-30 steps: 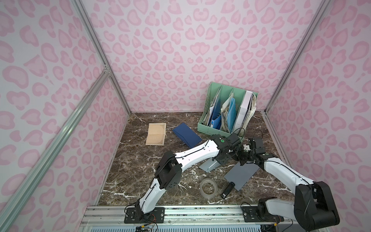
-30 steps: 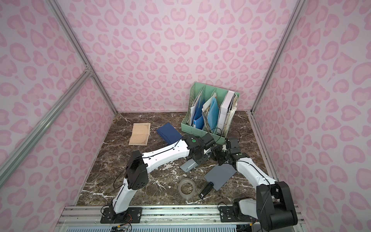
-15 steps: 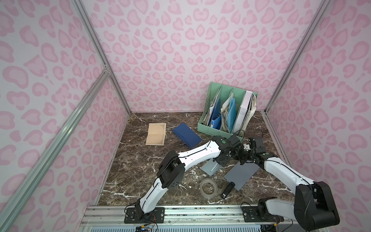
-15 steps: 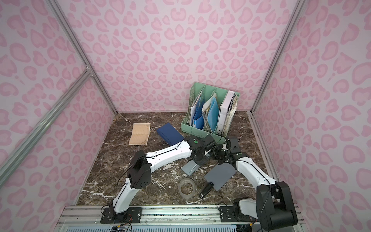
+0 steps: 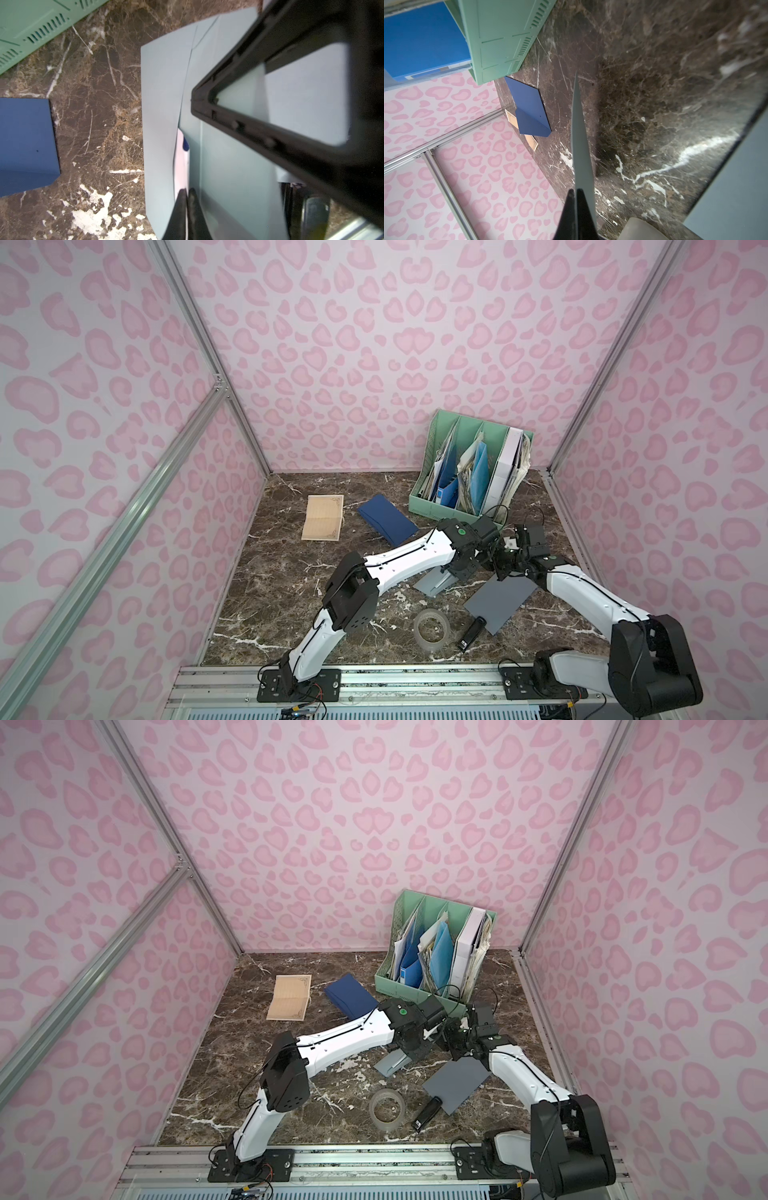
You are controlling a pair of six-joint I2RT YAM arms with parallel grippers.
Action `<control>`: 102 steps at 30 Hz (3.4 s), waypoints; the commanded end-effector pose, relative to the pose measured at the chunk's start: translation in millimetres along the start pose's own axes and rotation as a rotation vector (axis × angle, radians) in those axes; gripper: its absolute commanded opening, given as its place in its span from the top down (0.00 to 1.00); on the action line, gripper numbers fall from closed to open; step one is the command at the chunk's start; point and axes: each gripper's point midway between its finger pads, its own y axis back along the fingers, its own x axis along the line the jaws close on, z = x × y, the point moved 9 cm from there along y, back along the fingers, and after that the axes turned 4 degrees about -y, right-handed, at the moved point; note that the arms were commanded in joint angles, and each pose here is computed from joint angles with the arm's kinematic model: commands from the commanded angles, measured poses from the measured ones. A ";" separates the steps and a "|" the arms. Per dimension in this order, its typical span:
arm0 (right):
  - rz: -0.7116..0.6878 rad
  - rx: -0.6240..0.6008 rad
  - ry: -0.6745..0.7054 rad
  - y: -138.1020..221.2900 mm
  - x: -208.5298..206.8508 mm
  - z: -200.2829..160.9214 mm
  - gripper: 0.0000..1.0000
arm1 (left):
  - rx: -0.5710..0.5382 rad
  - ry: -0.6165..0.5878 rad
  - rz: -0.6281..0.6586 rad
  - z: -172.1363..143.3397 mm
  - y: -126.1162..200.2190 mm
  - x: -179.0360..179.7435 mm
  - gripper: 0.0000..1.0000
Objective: Take the letter paper out of the envelope
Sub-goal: Take out the letter paper from the envelope, then place the envelope at the center of the board, then unfold the letter paper.
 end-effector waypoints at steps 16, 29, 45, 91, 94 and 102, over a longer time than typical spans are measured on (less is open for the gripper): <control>-0.053 0.067 0.341 -26.5 23.5 18.0 1.00 | -0.105 0.159 0.022 -2.3 79.7 34.1 1.00; -0.032 0.229 0.731 -73.8 76.5 14.1 1.00 | -0.206 0.374 0.158 -25.6 154.1 103.9 1.00; -0.328 0.137 0.956 -100.4 66.7 27.9 0.87 | -0.222 0.514 0.151 -60.0 187.6 141.1 1.00; 0.779 0.324 0.950 58.3 204.4 -68.9 0.40 | -0.754 0.922 -0.628 -9.7 247.5 212.8 1.00; 0.769 0.333 0.939 54.3 203.4 -67.0 0.45 | -0.752 0.919 -0.635 -7.9 245.8 212.0 1.00; 0.789 0.342 0.919 51.0 209.3 -65.0 0.55 | -0.722 0.910 -0.649 -3.5 236.2 205.5 1.00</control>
